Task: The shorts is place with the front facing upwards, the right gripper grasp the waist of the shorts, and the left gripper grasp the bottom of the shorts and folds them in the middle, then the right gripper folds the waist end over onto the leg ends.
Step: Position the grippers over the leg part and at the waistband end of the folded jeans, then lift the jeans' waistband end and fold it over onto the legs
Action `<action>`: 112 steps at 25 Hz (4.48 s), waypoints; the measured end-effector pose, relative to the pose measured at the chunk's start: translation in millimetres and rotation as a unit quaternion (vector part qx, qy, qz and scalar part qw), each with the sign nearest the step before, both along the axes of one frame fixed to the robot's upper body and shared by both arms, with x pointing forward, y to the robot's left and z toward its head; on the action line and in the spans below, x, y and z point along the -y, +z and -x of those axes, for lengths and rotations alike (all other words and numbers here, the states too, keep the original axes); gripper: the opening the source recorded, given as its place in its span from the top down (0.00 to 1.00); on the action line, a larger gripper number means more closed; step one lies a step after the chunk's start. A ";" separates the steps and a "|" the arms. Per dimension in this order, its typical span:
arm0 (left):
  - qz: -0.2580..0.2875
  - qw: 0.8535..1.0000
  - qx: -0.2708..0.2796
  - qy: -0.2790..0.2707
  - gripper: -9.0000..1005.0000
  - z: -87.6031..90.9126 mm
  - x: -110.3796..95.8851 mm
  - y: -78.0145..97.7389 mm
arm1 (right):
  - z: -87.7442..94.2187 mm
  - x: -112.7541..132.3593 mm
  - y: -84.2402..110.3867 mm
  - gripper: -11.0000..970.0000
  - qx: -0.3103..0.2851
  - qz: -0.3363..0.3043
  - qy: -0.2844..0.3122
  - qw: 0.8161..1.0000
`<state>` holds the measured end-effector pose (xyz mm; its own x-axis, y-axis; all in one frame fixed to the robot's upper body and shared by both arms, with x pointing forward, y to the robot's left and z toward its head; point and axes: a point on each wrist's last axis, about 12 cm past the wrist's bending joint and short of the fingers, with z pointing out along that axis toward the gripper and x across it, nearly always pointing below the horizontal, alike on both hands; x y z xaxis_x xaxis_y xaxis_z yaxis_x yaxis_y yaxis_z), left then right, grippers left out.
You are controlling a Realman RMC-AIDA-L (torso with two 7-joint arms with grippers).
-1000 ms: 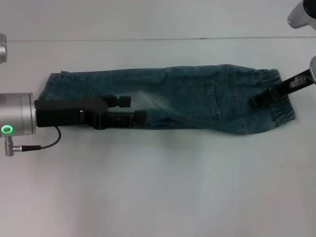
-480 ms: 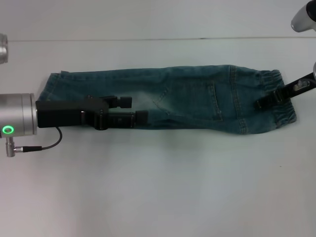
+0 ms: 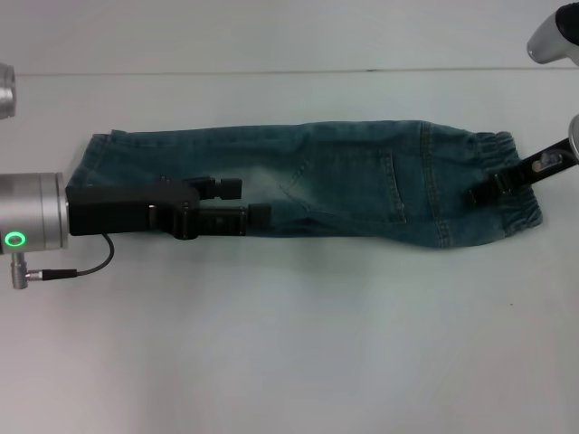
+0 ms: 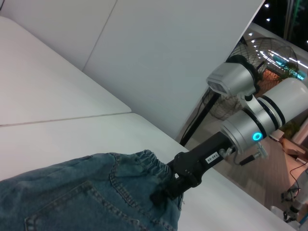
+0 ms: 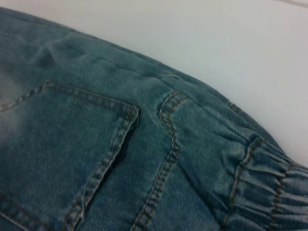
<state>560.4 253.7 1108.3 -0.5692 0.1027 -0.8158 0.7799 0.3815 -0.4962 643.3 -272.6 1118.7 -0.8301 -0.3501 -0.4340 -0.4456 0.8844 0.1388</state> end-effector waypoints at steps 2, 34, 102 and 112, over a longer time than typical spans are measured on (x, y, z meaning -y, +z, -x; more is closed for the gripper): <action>0.000 1.000 0.001 0.000 0.12 0.1 -0.2 -0.1 | 0.6 1.1 -0.2 0.28 -0.002 0.000 0.000 1.000; -0.003 0.999 0.015 0.045 0.19 -10.8 4.4 -1.9 | 7.8 21.2 27.7 0.92 0.000 -0.048 0.008 0.999; -0.103 0.972 0.184 0.102 0.99 -9.5 158.7 -76.6 | 4.5 28.3 177.2 0.92 0.052 -0.280 0.122 0.951; -0.070 0.980 0.175 0.066 0.99 7.4 181.6 -74.3 | 1.5 10.6 180.1 0.91 0.041 -0.275 0.147 0.949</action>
<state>553.0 72.1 1034.0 -0.2721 0.1727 -0.9466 0.8328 0.5351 -0.1418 641.8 -283.2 1298.8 -0.6875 -0.2630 -0.6768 -0.6906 0.5251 0.4974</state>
